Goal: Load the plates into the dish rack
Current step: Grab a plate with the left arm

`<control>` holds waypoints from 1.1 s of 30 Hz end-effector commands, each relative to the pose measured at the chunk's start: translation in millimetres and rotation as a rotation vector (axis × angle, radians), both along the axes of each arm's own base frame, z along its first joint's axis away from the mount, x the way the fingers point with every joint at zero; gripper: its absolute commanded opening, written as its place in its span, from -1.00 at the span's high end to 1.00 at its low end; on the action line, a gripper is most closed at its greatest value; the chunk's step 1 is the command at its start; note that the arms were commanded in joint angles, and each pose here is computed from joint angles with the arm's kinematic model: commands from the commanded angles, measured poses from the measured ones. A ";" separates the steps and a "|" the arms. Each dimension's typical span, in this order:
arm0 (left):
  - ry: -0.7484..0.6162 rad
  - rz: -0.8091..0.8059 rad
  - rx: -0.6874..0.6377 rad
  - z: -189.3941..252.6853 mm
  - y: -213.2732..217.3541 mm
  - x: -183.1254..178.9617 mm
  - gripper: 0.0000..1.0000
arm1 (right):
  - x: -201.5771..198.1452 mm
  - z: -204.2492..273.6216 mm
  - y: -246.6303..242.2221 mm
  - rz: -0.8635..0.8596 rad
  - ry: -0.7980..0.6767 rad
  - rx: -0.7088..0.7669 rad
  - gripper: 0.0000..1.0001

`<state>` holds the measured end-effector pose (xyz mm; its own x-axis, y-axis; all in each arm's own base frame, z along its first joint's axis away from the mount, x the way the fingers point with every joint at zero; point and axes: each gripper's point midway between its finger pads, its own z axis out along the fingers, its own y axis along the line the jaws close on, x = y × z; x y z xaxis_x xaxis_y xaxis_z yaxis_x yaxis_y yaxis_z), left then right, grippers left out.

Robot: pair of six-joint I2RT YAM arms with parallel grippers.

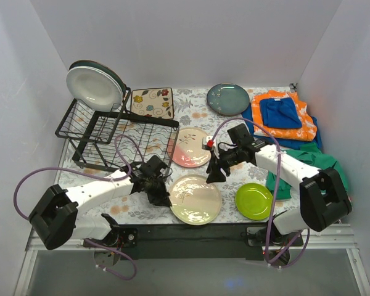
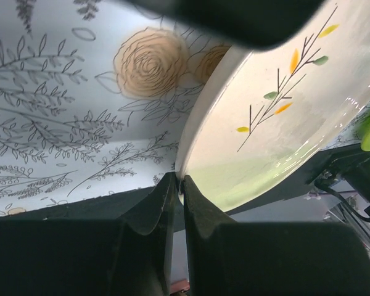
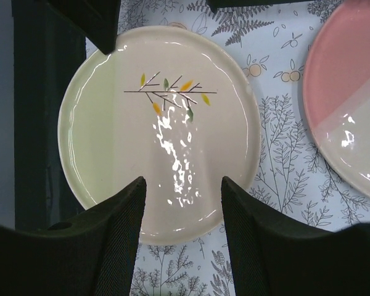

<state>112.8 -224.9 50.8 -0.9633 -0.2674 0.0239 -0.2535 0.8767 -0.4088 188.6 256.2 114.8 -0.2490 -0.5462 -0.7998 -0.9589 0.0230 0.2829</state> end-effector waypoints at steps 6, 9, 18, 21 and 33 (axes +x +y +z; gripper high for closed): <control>-0.183 -0.083 -0.009 25.1 -21.1 40.8 1.00 | 11.0 8.1 9.8 0.000 0.100 0.032 -0.18; -0.203 -0.103 -0.001 29.3 -26.2 48.6 1.00 | 18.7 4.4 13.6 0.003 0.141 -0.001 -0.18; -0.259 -0.161 0.013 38.8 -36.9 65.9 1.00 | 61.5 -2.5 20.7 -0.007 0.107 -0.078 -0.48; -0.284 -0.181 0.016 42.2 -39.4 71.4 1.00 | 71.1 -11.4 20.7 0.034 0.137 -0.107 -0.58; -0.340 -0.257 0.043 47.0 -49.2 89.2 1.00 | 75.6 -17.9 37.4 0.263 0.288 -0.041 -0.53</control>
